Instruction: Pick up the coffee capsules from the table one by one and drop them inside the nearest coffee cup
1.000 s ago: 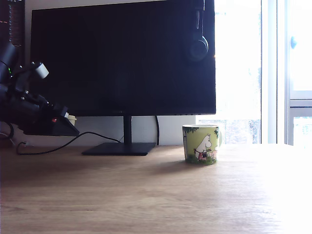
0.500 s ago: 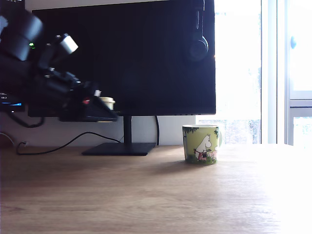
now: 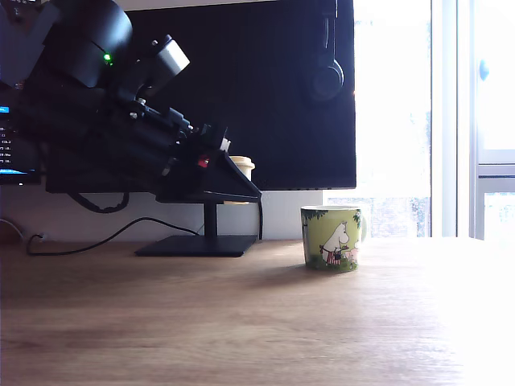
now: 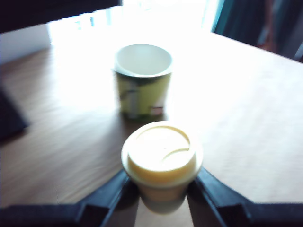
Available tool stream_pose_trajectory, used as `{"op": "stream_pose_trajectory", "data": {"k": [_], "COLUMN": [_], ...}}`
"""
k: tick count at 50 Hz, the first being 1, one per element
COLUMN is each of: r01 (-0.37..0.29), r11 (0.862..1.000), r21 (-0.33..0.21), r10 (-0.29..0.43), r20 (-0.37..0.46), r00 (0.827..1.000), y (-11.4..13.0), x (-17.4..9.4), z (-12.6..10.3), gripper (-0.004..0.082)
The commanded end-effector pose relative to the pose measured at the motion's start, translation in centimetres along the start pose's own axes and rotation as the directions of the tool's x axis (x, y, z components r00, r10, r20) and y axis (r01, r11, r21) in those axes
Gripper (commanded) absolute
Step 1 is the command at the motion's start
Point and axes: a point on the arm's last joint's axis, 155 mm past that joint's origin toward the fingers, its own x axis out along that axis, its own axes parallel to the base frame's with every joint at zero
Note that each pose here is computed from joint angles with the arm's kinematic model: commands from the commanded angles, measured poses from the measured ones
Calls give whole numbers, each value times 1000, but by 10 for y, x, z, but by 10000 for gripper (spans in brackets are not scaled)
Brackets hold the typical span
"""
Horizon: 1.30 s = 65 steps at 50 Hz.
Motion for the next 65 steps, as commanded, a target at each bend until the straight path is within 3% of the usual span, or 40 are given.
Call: {"op": "stream_pose_trajectory", "data": {"k": [1, 35, 65], "r01": [6, 6, -10], "r11": [1000, 1000, 1000], "r21": [-3, -3, -26], "r10": [-6, -6, 7], "r20": [-8, -6, -104], "r00": [1000, 1000, 995], "y": [-3, -3, 6], "x": [-2, -1, 13], "z": [-8, -5, 48], "gripper": [92, 92, 93]}}
